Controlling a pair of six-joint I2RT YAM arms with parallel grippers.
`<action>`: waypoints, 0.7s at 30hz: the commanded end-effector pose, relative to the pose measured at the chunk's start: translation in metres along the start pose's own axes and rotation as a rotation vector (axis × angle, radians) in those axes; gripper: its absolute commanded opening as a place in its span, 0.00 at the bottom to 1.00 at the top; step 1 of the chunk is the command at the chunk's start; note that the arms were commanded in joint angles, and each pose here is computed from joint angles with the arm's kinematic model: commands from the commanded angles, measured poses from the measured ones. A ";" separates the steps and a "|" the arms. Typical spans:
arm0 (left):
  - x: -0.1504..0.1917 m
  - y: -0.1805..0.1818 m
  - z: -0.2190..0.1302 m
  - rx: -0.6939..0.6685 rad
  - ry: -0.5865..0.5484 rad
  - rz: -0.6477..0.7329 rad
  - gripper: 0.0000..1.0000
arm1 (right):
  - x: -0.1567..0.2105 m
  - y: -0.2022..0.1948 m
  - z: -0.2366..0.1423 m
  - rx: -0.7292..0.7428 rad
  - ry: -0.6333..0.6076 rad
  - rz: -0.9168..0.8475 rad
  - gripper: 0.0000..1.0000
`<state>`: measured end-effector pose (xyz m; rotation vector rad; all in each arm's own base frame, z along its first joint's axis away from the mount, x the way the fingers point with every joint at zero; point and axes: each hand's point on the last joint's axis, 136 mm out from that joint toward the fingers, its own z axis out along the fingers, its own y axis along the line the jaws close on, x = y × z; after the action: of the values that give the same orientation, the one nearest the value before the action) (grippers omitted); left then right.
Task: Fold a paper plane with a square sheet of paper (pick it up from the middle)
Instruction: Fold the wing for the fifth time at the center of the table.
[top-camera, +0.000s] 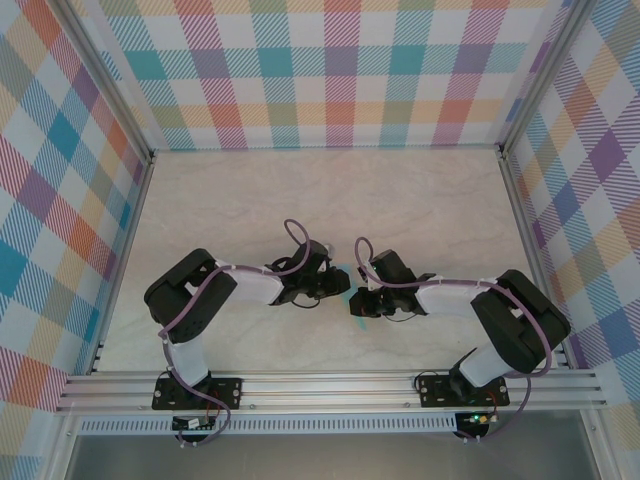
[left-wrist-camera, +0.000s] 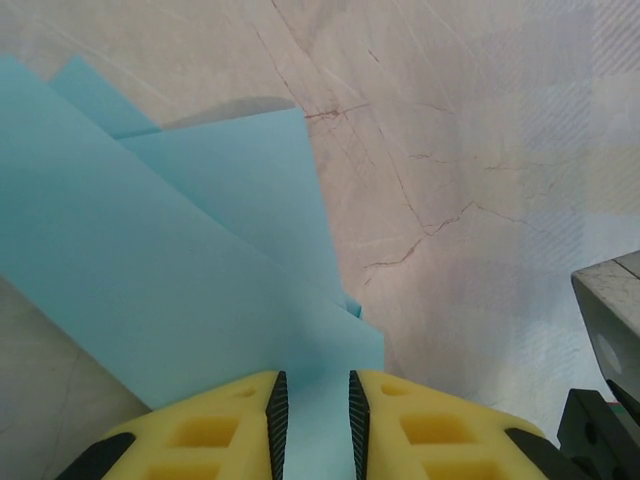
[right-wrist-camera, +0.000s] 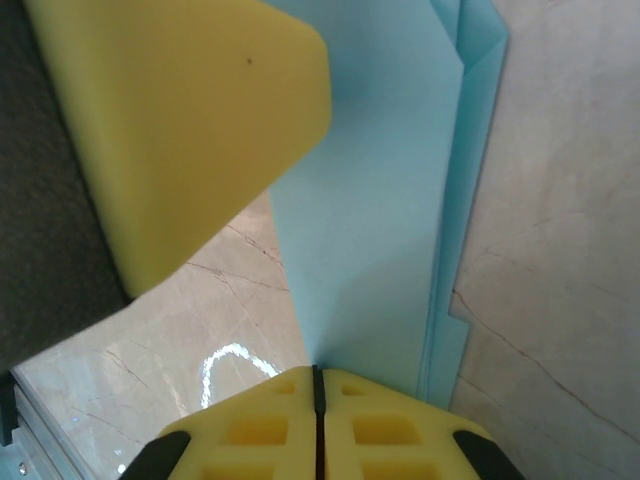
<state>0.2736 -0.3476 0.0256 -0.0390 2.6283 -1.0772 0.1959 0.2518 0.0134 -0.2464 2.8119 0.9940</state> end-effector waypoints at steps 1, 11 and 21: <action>0.016 0.044 0.020 -0.124 0.020 -0.020 0.25 | 0.035 -0.020 -0.004 0.073 0.117 0.069 0.10; 0.015 0.044 0.014 -0.160 0.030 -0.002 0.22 | 0.006 0.026 -0.031 -0.026 0.058 0.024 0.14; 0.015 0.045 0.015 -0.168 0.038 0.001 0.22 | 0.037 -0.003 -0.002 0.002 0.187 0.101 0.13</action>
<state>0.2740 -0.3455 0.0240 -0.0435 2.6464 -1.0485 0.1731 0.2504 0.0136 -0.2295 2.9764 1.0296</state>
